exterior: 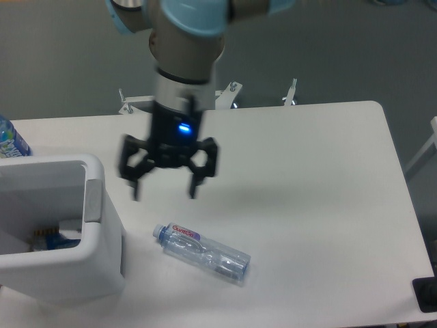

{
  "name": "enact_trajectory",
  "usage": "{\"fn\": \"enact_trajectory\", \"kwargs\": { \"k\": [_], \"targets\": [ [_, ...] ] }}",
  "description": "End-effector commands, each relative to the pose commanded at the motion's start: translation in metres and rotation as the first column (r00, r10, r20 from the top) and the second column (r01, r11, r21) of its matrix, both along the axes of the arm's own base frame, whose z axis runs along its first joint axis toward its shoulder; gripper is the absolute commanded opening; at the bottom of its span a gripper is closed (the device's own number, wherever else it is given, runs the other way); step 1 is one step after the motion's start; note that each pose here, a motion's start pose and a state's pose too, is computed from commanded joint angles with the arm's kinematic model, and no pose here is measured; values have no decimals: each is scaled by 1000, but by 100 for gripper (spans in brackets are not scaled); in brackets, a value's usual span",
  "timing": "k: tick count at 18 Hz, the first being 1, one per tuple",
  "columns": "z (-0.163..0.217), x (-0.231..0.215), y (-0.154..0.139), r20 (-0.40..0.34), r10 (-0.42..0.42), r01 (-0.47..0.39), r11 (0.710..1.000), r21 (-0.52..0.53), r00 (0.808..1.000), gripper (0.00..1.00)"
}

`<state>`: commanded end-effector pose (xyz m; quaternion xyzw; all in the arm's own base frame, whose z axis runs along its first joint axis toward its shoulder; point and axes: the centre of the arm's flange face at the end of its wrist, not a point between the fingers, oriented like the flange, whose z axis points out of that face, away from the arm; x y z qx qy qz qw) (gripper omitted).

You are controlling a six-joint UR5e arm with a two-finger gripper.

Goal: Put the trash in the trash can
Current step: 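Move the gripper down to the clear water bottle's body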

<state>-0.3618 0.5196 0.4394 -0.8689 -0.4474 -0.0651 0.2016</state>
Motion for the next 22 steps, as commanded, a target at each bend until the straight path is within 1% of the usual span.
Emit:
{"fn": "enact_trajectory", "kwargs": {
  "k": [2,4,7,8,10,11,13,17,22],
  "targets": [
    [-32,-14,5,33,44,-42,998,-56,998,100],
    [-57,-30,3,53,119,-112,988,-106,992,100],
    [-100,-44,11,90,181,-164,972,-168,979,100],
    [-114,-49,15,105,189,-168,969,-181,976,100],
    [-131,-63,26,116,214,-189,962,-198,970,100],
    [-132,-66,29,118,226,-200,960,-198,967,100],
    [-137,-67,29,127,228,-199,958,-207,965,100],
    [-171,-68,32,153,229,-186,950,-252,961,100],
    [-189,-71,38,163,236,-187,945,-269,958,100]
  ]
}}
